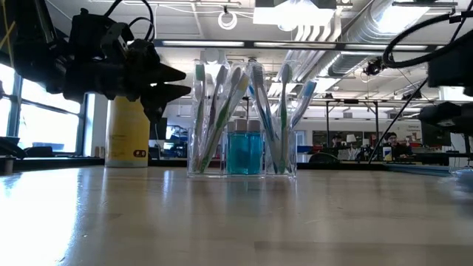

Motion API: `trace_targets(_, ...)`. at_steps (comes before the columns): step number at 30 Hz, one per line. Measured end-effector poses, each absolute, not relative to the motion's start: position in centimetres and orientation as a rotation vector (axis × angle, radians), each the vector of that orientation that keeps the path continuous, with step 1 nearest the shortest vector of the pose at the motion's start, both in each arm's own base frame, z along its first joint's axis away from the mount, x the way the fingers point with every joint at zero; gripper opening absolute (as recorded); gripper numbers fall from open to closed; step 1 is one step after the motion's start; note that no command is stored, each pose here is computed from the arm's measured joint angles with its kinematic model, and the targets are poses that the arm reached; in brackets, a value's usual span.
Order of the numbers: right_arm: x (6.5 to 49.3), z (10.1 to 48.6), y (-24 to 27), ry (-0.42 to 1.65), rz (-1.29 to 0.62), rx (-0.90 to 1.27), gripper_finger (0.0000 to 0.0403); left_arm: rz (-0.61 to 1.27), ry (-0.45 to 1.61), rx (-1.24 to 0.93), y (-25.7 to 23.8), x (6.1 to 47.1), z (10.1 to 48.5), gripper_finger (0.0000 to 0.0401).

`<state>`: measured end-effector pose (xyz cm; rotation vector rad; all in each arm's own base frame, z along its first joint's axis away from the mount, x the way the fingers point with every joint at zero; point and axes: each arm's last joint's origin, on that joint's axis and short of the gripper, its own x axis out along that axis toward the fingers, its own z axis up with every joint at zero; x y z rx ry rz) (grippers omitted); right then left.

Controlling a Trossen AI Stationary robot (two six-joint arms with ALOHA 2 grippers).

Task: Pick & Place toothbrushing station
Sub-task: Put the blue toothbrush into the transparent organizer

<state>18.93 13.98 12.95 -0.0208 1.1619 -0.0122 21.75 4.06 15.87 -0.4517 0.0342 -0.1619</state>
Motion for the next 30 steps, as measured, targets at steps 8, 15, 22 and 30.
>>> trace_targets(8, 20.5, 15.7, 14.6, 0.958, -0.063, -0.262, 0.0005, -0.163, 0.033, -0.45, 4.1, 21.8, 15.9, 0.0145)
trace_targets(15, 19.8, 18.7, 12.9, 0.792, -0.221, -0.34, 0.0004, -0.164, 0.034, -0.45, 4.0, 21.8, 15.9, 0.0145)
trace_targets(22, 19.0, 24.3, 12.3, 0.498, -0.141, -0.308, 0.0004, -0.165, 0.034, -0.451, 4.0, 21.8, 15.9, 0.0145)
trace_targets(30, 20.0, 24.1, 9.7, 0.05, 0.089, -0.293, 0.0004, -0.201, 0.041, -0.449, 3.9, 21.7, 15.9, 0.0145)
